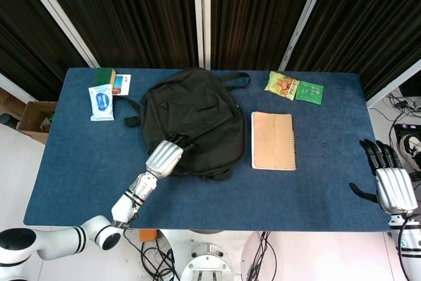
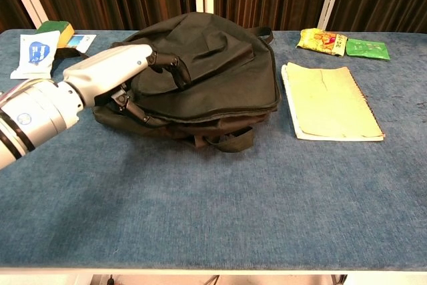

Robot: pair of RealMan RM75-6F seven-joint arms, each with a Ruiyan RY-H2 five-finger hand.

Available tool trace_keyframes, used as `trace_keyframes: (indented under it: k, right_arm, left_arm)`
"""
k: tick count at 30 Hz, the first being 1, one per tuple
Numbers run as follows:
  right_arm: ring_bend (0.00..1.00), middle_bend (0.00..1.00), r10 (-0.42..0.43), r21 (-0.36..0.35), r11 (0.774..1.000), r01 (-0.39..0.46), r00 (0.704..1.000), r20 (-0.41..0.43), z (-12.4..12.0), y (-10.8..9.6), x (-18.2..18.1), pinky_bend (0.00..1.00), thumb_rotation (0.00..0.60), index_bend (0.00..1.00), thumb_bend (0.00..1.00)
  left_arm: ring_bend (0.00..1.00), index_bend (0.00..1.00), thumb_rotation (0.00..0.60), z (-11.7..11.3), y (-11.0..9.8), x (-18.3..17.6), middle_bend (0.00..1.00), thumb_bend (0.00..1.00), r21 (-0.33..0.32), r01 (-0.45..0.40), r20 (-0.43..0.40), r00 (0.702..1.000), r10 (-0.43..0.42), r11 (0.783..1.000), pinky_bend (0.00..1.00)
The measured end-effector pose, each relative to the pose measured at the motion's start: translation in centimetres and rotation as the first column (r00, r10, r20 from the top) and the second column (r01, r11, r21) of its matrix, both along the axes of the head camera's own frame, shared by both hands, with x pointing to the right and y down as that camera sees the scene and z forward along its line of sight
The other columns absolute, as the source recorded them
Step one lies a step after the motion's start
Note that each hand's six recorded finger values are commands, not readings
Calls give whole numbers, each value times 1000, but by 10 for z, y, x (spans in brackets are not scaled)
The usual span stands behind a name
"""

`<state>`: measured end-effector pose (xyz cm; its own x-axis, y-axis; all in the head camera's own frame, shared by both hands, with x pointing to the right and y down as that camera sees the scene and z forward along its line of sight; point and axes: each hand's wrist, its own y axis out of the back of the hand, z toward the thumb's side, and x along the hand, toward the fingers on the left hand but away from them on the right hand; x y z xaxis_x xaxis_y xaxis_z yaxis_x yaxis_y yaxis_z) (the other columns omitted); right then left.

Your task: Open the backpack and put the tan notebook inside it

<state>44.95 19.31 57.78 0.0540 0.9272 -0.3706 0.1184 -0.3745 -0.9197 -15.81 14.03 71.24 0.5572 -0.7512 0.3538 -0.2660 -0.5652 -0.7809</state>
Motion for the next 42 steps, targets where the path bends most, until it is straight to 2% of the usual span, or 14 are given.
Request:
trace_keyframes:
  k: [5,11,18,21,23,26,30,35,42]
  right_arm:
    - [0,107,0,-2,1000,0,1000,-2,0,0,0,103,600,73,127]
    - [0,107,6,-4,1000,-6,1000,-4,0,1,2,102,600,73,127]
    - [0,107,8,-3,1000,-8,1000,-1,0,2,3,102,600,73,127]
    - [0,107,11,-2,1000,-11,1000,-1,0,2,4,102,600,74,127]
    - [0,107,12,-4,1000,-12,1000,0,0,3,4,103,600,74,128]
    - [0,108,11,-7,1000,-11,1000,0,1,3,4,102,600,73,128]
    - [0,107,3,-7,1000,-3,1000,5,2,3,2,102,600,74,127]
    - [0,107,-6,-2,1000,6,1000,12,2,2,0,102,600,73,127]
    - [0,108,-27,-11,1000,27,1000,14,5,1,-5,102,600,73,127]
  left_arm:
    - [265,356,600,-2,-1,1,380,397,-23,33,-53,998,-34,999,260]
    - [264,348,600,-9,7,4,360,393,-86,18,-101,995,-27,996,260]
    - [296,384,600,-6,2,8,406,368,-57,45,-80,996,-49,997,266]
    - [383,477,600,-2,-5,9,503,395,-37,87,-82,993,-89,996,295]
    - [496,579,600,-3,-8,9,625,449,-35,119,-105,987,-122,992,341]
    - [563,647,600,-6,-8,9,699,500,-79,166,-176,968,-178,983,376]
    - [576,673,600,-18,-5,7,722,516,-152,208,-273,931,-244,966,377]
    - [576,675,600,-39,-4,-12,721,520,-188,236,-305,909,-285,954,378]
    - [576,675,600,-78,-1,-63,716,537,-238,287,-310,883,-353,928,379]
